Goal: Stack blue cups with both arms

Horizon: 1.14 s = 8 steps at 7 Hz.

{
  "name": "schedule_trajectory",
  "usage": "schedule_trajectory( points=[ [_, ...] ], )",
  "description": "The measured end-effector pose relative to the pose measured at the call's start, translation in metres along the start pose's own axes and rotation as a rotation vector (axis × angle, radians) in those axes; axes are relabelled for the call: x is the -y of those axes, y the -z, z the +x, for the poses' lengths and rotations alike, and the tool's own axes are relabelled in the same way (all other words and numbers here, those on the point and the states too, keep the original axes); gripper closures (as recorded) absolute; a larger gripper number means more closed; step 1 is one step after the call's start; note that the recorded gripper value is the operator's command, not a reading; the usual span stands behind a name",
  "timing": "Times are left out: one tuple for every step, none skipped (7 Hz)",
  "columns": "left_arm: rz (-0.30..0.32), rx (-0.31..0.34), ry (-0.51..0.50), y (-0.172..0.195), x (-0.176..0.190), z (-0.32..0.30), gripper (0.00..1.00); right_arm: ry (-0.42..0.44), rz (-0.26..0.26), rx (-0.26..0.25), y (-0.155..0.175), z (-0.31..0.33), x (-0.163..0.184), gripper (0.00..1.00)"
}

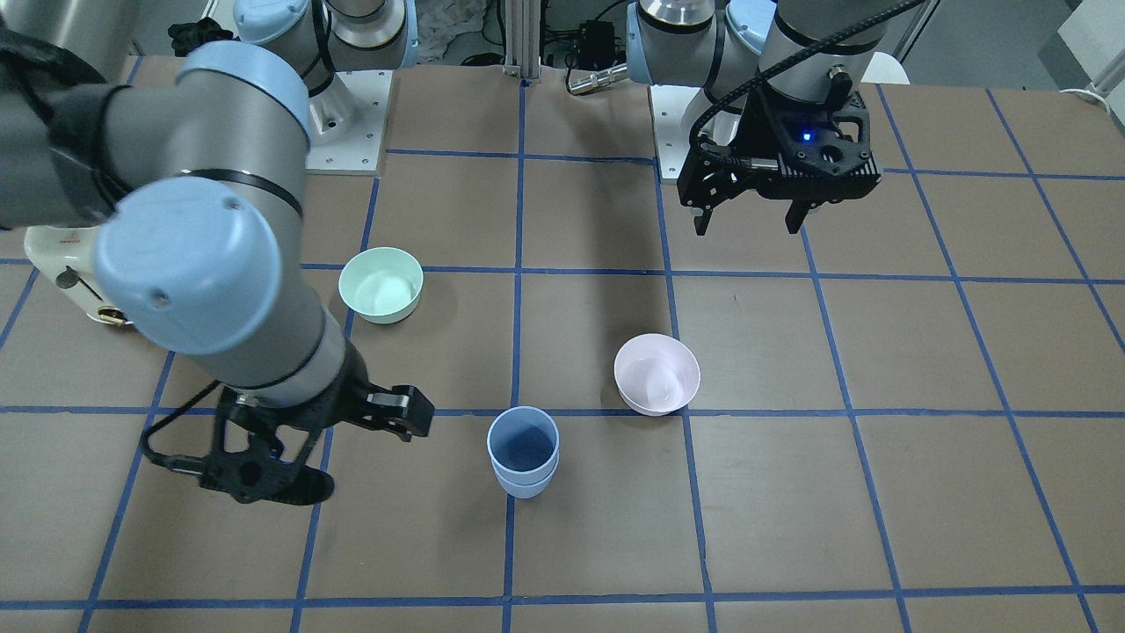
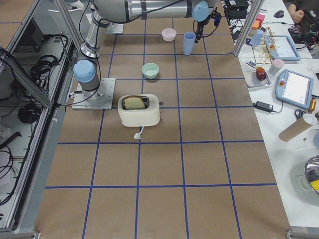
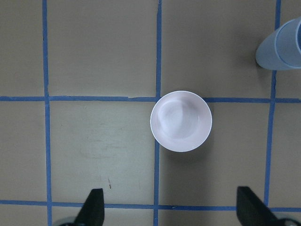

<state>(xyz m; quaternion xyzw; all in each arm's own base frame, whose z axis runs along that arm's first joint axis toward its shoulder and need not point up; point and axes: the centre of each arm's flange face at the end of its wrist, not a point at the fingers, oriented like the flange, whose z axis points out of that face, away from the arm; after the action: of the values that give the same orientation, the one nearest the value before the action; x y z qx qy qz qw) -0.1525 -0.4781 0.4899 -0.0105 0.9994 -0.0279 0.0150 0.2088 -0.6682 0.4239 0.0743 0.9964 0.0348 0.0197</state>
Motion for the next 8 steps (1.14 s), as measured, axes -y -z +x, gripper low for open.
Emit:
schedule_trajectory(
  points=[
    [-0.011, 0.000, -0.004, 0.000, 0.001, 0.000, 0.00, 0.037, 0.006, -0.002, 0.016, 0.031, -0.013, 0.00],
    [-0.014, 0.001, -0.006, 0.001, 0.001, 0.000, 0.00, 0.060, 0.008, -0.005, 0.026, 0.055, -0.036, 0.00],
    [-0.013, 0.001, -0.005, 0.003, 0.001, 0.000, 0.00, 0.067, 0.015, -0.006, 0.034, 0.074, -0.063, 0.00],
    [-0.010, 0.001, -0.005, 0.003, 0.002, 0.000, 0.00, 0.067, 0.022, -0.005, 0.041, 0.089, -0.088, 0.00],
    [-0.008, 0.001, -0.004, 0.004, 0.002, 0.000, 0.00, 0.065, 0.026, -0.004, 0.045, 0.098, -0.111, 0.00],
    [-0.005, 0.001, -0.005, 0.004, 0.003, 0.000, 0.00, 0.063, 0.030, -0.003, 0.048, 0.102, -0.129, 0.00],
    [-0.004, 0.001, -0.005, 0.004, 0.003, 0.000, 0.00, 0.062, 0.031, -0.004, 0.050, 0.104, -0.141, 0.00],
    [-0.003, 0.000, -0.005, 0.004, 0.003, 0.000, 0.00, 0.064, 0.029, -0.005, 0.050, 0.104, -0.146, 0.00]
  ],
)
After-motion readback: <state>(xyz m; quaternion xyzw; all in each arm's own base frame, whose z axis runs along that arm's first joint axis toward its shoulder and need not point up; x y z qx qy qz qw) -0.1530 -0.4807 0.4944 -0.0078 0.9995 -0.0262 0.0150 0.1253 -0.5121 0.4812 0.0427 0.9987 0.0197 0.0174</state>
